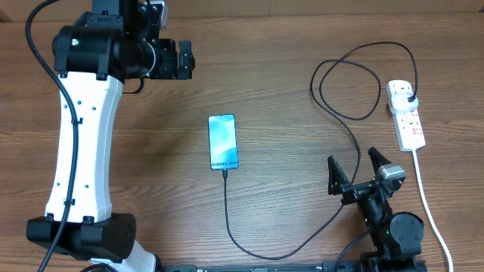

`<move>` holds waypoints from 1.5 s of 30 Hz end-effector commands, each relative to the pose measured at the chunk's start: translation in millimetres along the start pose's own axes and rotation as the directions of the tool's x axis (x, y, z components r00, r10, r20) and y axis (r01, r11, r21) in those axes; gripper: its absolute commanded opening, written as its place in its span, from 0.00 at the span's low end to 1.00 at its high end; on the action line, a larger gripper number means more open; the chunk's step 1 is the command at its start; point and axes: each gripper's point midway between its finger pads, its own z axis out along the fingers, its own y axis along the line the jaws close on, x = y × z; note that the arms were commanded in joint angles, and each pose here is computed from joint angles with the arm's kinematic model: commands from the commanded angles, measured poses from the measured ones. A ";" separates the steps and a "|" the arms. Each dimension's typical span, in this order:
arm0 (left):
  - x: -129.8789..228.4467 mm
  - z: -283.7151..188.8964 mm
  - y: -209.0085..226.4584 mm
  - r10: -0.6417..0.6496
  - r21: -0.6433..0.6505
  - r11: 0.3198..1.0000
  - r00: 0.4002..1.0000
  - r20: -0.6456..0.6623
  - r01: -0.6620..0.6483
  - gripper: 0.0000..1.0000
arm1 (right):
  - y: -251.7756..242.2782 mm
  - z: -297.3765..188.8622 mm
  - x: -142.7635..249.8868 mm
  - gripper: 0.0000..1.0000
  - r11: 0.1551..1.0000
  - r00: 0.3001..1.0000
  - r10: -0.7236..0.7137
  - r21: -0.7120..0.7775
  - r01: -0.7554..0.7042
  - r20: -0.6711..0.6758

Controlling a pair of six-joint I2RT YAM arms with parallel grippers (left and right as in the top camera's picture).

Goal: Plug charger to phone and switch on socket

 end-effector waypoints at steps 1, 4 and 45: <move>1.3 3.6 -1.2 0.006 -0.002 1.000 1.000 -0.010 -0.006 1.00 | 1.9 0.2 1.4 1.00 1.000 1.000 0.001 -0.010 -0.001 0.005; 1.3 3.6 -1.3 0.006 -0.002 1.000 1.000 -0.010 -0.006 1.00 | 1.9 0.2 1.4 1.00 1.000 1.000 0.001 -0.010 -0.001 0.005; 87.8 -85.7 -0.5 0.099 -0.024 0.995 0.844 0.527 -0.101 0.99 | 1.9 0.2 1.4 1.00 1.000 1.000 0.001 -0.010 -0.001 0.005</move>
